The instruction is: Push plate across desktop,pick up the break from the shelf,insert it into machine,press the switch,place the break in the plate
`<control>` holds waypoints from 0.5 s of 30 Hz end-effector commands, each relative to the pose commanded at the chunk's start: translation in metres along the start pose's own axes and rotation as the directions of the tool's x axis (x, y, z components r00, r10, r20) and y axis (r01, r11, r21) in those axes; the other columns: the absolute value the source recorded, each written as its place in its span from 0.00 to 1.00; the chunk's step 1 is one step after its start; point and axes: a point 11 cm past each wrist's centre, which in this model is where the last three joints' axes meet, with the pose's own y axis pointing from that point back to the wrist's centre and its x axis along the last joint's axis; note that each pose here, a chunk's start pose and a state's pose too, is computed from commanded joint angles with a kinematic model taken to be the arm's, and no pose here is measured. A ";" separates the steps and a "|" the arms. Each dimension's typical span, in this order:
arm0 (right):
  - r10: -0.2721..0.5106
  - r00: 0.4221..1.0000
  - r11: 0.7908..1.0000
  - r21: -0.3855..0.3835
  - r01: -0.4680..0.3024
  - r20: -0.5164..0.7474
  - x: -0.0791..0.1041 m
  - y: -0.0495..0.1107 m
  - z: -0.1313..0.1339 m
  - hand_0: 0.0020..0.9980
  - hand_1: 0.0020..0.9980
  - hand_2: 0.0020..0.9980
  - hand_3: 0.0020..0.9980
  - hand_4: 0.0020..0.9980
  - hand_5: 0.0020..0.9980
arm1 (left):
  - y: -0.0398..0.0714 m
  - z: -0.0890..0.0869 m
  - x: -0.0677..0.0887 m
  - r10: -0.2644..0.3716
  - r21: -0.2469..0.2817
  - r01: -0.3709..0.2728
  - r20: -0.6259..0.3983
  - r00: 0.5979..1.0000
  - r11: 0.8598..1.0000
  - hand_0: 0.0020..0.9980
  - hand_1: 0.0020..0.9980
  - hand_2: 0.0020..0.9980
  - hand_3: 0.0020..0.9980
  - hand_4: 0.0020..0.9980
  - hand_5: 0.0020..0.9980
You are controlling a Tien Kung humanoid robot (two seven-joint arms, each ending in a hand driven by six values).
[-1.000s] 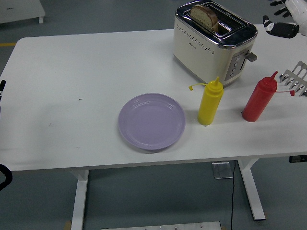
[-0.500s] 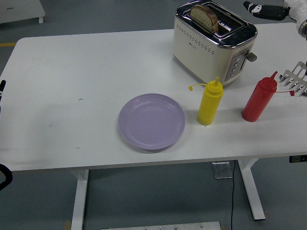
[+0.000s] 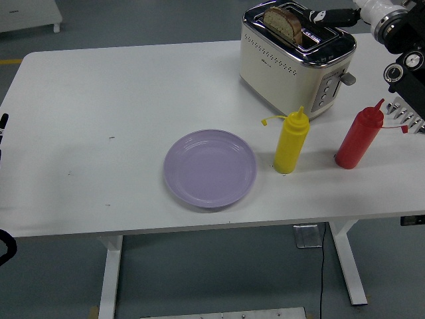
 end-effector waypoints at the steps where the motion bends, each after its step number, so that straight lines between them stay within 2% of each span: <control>1: -0.004 1.000 1.000 0.001 0.004 -0.004 -0.002 -0.002 -0.003 0.80 0.79 0.84 0.89 0.80 0.54 | 0.000 0.000 0.000 0.000 0.001 0.000 0.000 1.000 1.000 0.83 0.87 0.93 0.80 0.63 1.00; 6: -0.018 0.999 1.000 -0.008 0.018 -0.027 -0.011 -0.010 -0.013 0.80 0.79 0.84 0.89 0.80 0.54 | 0.000 -0.001 0.000 0.000 0.002 0.000 0.001 1.000 1.000 0.83 0.87 0.93 0.80 0.63 1.00; 7: -0.020 0.999 1.000 -0.013 0.019 -0.032 -0.012 -0.011 -0.014 0.77 0.77 0.80 0.87 0.80 0.54 | 0.000 -0.001 0.000 -0.001 0.002 0.001 0.001 1.000 1.000 0.83 0.87 0.93 0.80 0.63 1.00; 12: -0.020 0.998 0.999 -0.031 0.018 -0.058 -0.011 -0.017 -0.018 0.77 0.77 0.80 0.87 0.80 0.54 | -0.001 0.000 -0.001 -0.003 0.001 0.003 0.002 1.000 1.000 0.83 0.87 0.93 0.80 0.63 1.00; 13: -0.019 0.997 0.999 -0.037 0.017 -0.071 -0.011 -0.019 -0.019 0.71 0.73 0.75 0.84 0.80 0.54 | -0.001 0.000 -0.001 -0.004 0.001 0.004 0.002 1.000 1.000 0.83 0.87 0.93 0.80 0.63 1.00; 15: -0.018 0.996 0.999 -0.048 0.014 -0.092 -0.010 -0.022 -0.021 0.71 0.73 0.75 0.84 0.80 0.54 | -0.001 0.001 -0.001 -0.005 -0.001 0.005 0.002 1.000 1.000 0.83 0.87 0.93 0.80 0.63 1.00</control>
